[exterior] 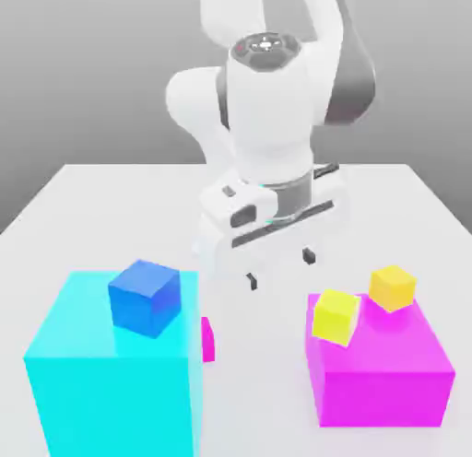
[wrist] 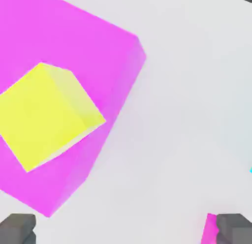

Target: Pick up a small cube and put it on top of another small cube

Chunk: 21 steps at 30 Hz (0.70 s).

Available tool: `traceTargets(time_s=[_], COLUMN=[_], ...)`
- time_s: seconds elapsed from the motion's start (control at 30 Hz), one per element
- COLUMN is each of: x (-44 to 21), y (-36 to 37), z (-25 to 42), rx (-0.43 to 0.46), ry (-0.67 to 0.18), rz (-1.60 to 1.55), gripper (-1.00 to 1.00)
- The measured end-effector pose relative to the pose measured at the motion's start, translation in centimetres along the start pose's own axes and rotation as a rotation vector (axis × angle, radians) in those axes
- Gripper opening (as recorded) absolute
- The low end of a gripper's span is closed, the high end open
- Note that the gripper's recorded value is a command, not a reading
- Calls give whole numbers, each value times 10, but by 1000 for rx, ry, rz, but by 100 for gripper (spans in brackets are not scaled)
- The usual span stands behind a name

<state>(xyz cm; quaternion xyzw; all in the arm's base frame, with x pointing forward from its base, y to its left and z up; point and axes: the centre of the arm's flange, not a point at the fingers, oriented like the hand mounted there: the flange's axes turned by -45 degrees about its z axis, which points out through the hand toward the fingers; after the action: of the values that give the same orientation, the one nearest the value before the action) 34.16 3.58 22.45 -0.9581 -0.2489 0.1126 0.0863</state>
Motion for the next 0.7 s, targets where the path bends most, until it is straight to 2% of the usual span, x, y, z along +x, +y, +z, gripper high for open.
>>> traceTargets(time_s=[0.17, 0.43, 0.7], x=[-41, -56, -65], y=[15, 69, 82], z=[59, 27, 34], rx=[31, -197, -210], ry=[-30, 194, 203], rz=[10, 111, 229], gripper=[0, 0, 0])
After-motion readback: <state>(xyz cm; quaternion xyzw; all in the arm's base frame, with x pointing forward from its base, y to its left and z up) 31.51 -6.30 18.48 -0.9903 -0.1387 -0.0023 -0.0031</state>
